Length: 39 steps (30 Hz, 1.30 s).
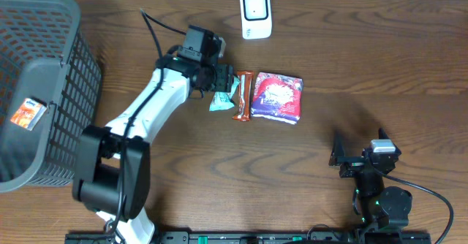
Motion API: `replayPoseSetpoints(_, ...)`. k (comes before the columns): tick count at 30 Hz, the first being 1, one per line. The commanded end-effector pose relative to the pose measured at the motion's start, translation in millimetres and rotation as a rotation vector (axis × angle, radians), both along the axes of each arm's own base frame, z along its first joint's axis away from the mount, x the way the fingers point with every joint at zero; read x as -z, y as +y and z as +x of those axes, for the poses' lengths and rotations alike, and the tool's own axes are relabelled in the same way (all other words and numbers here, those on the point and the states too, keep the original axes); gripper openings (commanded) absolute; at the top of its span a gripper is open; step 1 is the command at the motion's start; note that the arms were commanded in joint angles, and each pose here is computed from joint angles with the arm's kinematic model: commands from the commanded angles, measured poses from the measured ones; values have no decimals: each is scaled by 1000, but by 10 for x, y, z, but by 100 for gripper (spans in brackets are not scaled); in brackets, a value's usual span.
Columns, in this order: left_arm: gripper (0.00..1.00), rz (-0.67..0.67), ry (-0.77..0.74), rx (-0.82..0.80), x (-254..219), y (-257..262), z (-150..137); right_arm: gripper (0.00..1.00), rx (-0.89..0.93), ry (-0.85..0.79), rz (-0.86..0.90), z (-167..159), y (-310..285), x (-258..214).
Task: Scan the item barcode
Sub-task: 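Place the green wipes pack beside the red snack bar and release, then move the left gripper back into the grey basket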
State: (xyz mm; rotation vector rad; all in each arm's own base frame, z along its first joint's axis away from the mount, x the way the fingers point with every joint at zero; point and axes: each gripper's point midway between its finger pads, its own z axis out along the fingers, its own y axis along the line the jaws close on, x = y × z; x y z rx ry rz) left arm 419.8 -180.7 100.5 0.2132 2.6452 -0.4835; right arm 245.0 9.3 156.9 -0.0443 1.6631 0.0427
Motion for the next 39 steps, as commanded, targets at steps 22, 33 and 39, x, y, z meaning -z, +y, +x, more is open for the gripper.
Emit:
replayPoseSetpoints(22, 79, -41, -712, -649, -2852, 2687, -248, 99, 2, -4, 18, -1, -2, 2)
replayPoseSetpoints(33, 79, 51, -630, -1043, -2555, 3909, -582, 99, 2, -4, 18, -1, -2, 2)
replayPoseSetpoints(39, 79, 259, -509, -956, -2128, 4130, -536, 99, 2, -4, 18, -1, -2, 2)
